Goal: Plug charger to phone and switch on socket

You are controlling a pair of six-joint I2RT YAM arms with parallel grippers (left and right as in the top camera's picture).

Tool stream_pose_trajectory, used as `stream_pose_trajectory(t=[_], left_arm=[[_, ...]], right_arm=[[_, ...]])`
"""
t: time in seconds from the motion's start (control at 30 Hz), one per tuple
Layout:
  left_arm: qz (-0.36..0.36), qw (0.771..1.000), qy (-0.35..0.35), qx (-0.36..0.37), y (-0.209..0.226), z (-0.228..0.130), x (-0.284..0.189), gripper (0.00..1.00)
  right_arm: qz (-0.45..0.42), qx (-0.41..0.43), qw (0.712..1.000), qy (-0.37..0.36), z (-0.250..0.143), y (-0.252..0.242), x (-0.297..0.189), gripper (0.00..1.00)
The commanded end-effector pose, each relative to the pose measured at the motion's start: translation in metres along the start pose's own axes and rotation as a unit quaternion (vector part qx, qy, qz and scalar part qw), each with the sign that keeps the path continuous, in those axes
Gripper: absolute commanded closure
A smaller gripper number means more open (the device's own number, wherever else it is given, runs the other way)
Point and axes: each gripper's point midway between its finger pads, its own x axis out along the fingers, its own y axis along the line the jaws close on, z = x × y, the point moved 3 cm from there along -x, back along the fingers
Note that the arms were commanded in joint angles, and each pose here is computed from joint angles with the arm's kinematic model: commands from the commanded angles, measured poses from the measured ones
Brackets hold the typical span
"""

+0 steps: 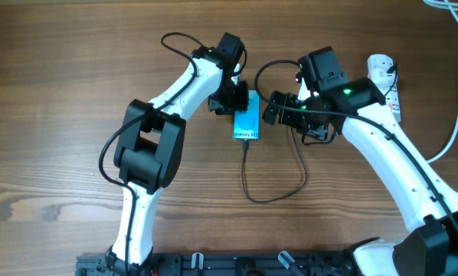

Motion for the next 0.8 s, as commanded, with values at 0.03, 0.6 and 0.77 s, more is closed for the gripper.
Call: stream_pose_trajectory(t=[0.03, 0.6, 0.77], left_arm=[[0.004, 1.000, -0.017, -0.002, 0.004, 0.007, -0.015, 0.36], [-0.020, 0.969, -0.242, -0.050, 0.045, 0.025, -0.222, 0.00], [-0.020, 0.969, -0.242, -0.050, 0.045, 0.025, -0.222, 0.00]], right_arm=[[-0.051, -0.002, 0.999, -0.017, 0.006, -0.018, 0.000, 0.00], [-0.151, 0.283, 0.938, -0.131, 0.137, -0.217, -0.150, 0.00], [-0.200, 0.319, 0.909, -0.181, 0.149, -0.265, -0.144, 0.00]])
